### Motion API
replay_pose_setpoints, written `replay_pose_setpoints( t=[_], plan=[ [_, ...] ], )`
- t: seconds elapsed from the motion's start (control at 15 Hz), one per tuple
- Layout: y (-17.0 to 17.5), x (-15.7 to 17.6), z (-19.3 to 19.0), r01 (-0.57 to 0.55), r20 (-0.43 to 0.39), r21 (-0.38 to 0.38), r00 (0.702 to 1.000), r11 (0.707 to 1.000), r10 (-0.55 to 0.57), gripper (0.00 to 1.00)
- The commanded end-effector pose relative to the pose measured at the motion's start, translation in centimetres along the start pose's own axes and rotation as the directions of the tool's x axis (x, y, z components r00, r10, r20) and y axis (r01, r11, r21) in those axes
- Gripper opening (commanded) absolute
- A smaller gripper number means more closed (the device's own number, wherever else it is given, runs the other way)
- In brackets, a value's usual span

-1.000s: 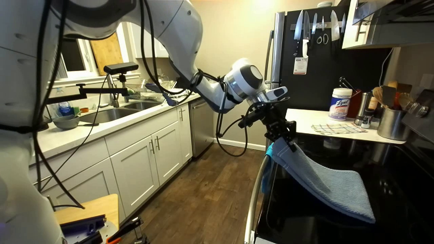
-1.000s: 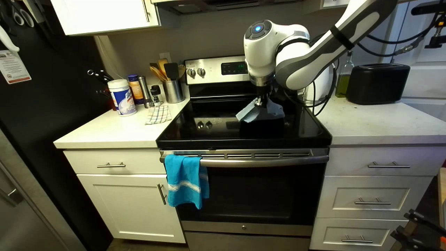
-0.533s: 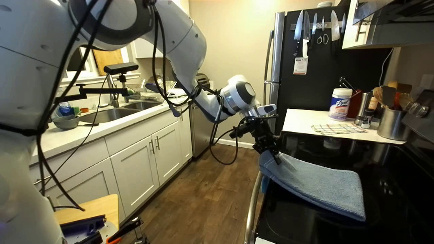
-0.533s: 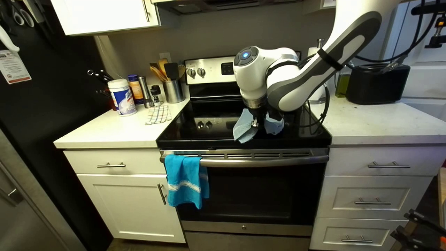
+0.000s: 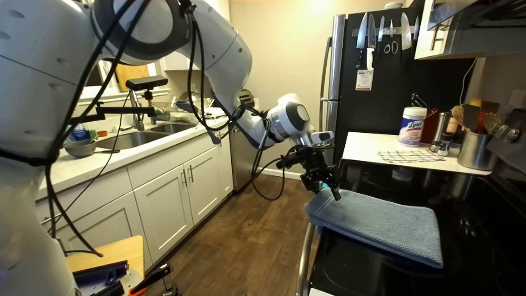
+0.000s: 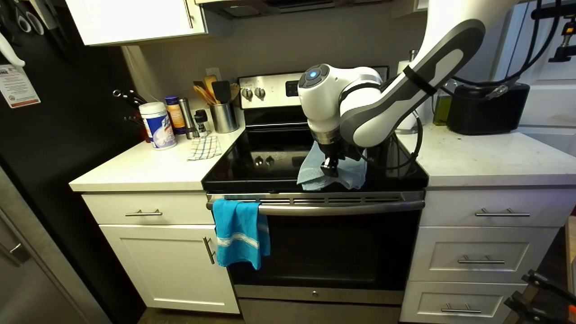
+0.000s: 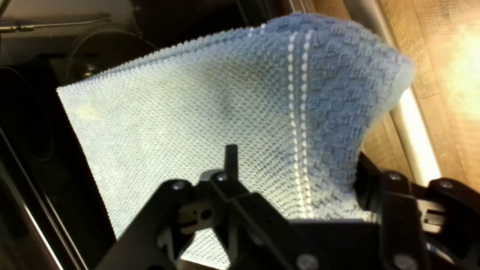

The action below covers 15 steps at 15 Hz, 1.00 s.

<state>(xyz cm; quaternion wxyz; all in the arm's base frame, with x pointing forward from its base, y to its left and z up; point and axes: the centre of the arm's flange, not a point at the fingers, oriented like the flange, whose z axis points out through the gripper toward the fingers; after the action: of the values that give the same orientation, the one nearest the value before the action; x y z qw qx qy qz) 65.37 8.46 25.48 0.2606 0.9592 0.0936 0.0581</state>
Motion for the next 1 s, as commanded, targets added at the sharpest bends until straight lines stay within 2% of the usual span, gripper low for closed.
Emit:
replay_pose_setpoints(
  t=[0.0, 0.67, 0.93],
  plan=[
    [-0.1, -0.3, -1.1, 0.036, 0.005, 0.030, 0.999, 0.999, -0.036, 1.00],
    [-2.8, -0.5, -0.3, 0.086, 0.022, 0.023, 0.996, 0.996, -0.087, 1.00],
    [-4.3, -0.6, 0.0, 0.098, 0.035, -0.017, 0.995, 0.995, -0.098, 1.00]
  ],
)
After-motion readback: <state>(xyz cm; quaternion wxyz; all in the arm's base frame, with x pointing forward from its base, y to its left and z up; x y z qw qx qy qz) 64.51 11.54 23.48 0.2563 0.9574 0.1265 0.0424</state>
